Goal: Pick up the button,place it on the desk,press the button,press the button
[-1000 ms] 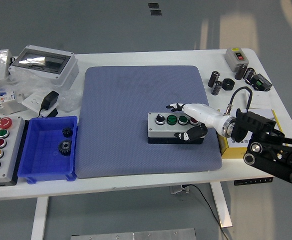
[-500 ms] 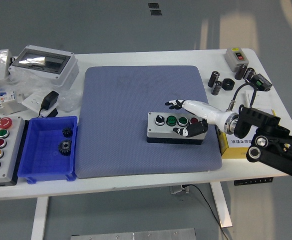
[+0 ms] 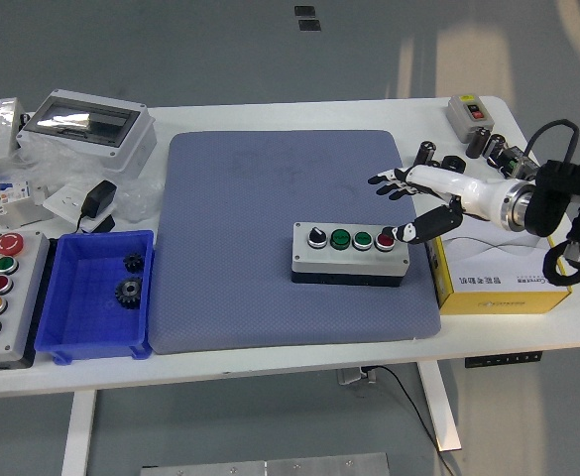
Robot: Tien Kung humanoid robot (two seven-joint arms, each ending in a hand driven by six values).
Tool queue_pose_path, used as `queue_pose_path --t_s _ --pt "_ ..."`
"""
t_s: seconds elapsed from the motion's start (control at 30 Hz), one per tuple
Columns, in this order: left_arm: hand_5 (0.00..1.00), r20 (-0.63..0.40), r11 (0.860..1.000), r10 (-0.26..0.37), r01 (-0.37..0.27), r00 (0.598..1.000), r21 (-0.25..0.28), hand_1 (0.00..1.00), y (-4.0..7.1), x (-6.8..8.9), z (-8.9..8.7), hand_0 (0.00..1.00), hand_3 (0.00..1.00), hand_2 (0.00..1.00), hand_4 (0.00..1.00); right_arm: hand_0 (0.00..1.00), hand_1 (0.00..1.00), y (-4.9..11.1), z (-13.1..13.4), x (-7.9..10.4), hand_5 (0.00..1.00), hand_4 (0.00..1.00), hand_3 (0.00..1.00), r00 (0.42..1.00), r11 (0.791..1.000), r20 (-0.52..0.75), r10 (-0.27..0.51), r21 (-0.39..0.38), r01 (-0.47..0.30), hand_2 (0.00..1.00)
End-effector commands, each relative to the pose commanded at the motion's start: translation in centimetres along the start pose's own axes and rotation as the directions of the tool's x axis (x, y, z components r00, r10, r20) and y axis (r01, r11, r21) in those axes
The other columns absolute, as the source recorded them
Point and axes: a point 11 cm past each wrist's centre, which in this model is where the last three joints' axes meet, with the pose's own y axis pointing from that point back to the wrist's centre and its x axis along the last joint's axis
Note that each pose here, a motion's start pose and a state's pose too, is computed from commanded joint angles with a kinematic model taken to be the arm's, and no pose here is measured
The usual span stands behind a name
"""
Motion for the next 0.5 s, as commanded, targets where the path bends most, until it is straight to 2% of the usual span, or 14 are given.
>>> queue_pose_path --t_s 0.03,0.2,0.23,0.4,0.43,0.5 --pt "0.138 0.0 1.0 0.0 0.0 1.0 0.0 0.63 0.0 0.0 0.0 0.648 0.6 0.557 0.572 0.703 0.737 0.1 -0.4 0.0 0.12 0.606 0.929 1.0 1.0 0.002 -0.028 -0.003 0.029 0.764" --pt "0.138 -0.001 1.0 0.002 -0.002 1.0 0.0 0.63 0.0 0.2 0.0 0.648 0.6 0.557 0.572 0.703 0.737 -0.2 -1.6 -1.1 0.12 0.606 0.929 0.987 0.987 -0.013 -0.16 -0.011 0.16 0.764" --pt "0.135 0.0 1.0 0.002 -0.002 1.0 0.0 0.629 0.0 0.2 0.1 0.648 0.601 0.557 0.57 0.121 0.273 -0.4 -1.6 -1.2 0.141 0.336 0.83 0.985 0.985 -0.02 -0.174 -0.02 0.174 0.438" --pt "0.135 0.0 1.0 0.003 -0.003 1.0 0.0 0.629 0.1 0.3 0.1 0.648 0.601 0.557 0.57 0.121 0.273 -1.1 -1.2 -1.7 0.141 0.336 0.83 0.977 0.976 -0.044 -0.206 -0.077 0.203 0.438" --pt "0.124 0.0 1.0 0.003 -0.003 1.0 0.0 0.627 0.1 0.3 0.1 0.648 0.601 0.556 0.563 0.002 0.116 -1.2 -1.1 -1.8 0.142 0.239 0.792 0.977 0.976 -0.046 -0.208 -0.083 0.204 0.259" --pt "0.124 0.001 1.0 0.005 -0.005 1.0 0.001 0.627 0.1 0.4 0.1 0.648 0.601 0.556 0.563 0.002 0.116 -1.4 -1.0 -1.8 0.142 0.239 0.792 0.977 0.975 -0.047 -0.209 -0.091 0.204 0.259"
